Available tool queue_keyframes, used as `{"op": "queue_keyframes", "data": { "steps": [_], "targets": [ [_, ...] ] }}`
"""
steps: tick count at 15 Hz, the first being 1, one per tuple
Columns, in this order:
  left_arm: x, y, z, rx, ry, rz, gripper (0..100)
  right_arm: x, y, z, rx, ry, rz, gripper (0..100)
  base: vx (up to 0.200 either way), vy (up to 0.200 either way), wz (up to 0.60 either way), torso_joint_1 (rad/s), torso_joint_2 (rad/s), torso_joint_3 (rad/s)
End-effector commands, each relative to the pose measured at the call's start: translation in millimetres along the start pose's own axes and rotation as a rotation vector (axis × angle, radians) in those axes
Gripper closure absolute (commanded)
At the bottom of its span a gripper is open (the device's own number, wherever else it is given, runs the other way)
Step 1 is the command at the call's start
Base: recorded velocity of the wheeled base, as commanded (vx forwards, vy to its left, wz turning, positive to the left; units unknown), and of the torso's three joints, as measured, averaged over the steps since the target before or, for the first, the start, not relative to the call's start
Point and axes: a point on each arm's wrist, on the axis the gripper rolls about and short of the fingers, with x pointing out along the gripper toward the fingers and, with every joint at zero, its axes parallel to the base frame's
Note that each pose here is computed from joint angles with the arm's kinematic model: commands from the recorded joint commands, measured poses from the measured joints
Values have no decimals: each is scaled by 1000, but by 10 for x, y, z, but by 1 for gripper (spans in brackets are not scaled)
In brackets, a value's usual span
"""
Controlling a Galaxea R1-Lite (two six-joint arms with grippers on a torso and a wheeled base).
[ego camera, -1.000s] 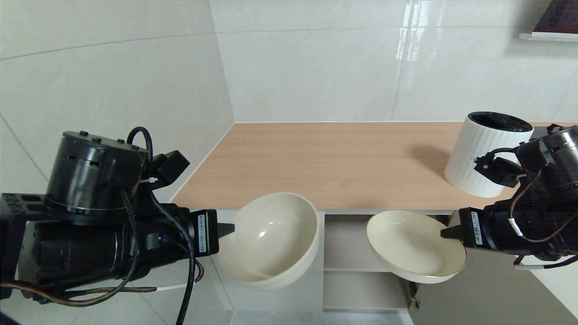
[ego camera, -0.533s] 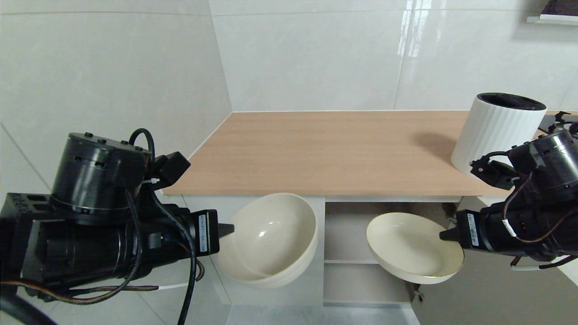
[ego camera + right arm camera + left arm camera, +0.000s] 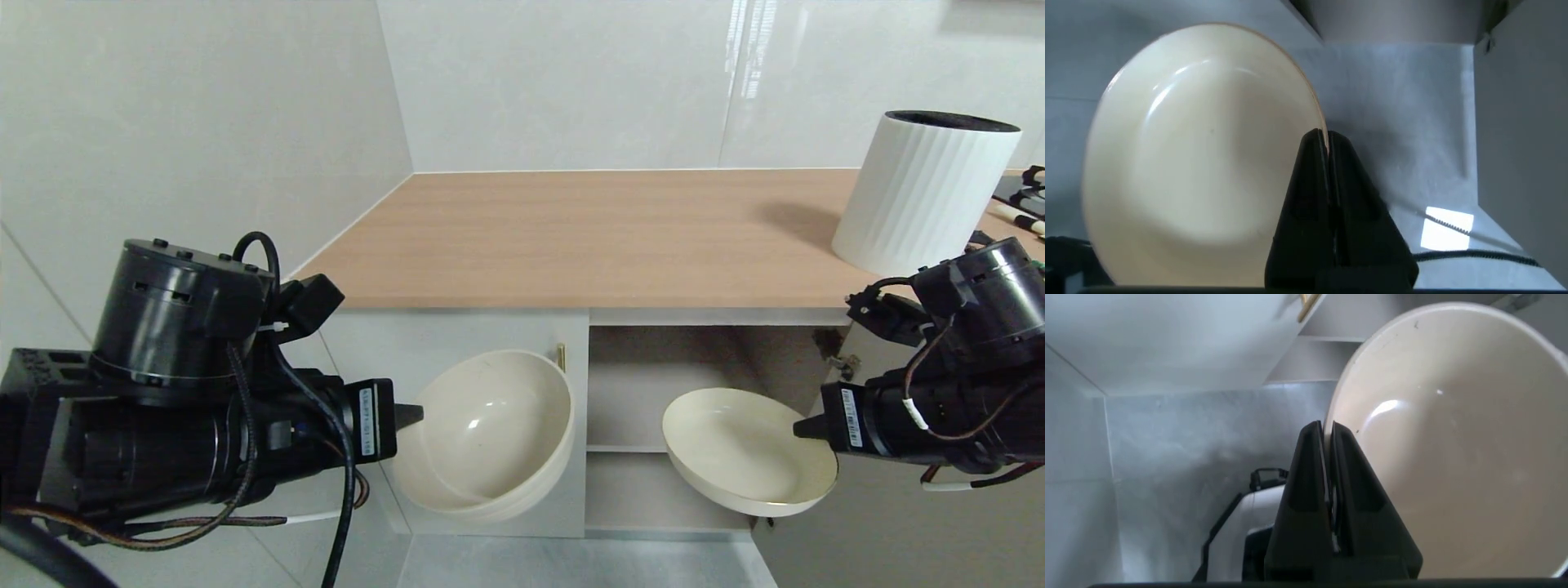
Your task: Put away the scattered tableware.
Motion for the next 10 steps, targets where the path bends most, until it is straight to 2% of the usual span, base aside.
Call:
{"op": "queue_keyframes", "data": {
  "steps": [1, 10],
  "targets": [
    [8, 1, -3, -1, 3, 2, 100, 14, 0, -1, 0, 4, -2, 100, 0, 0, 0, -203, 481, 271],
    [14, 4, -8, 1, 6, 3, 100, 100, -8, -14, -1, -4, -5, 100, 0, 0, 0, -178, 466, 282]
  ]
}}
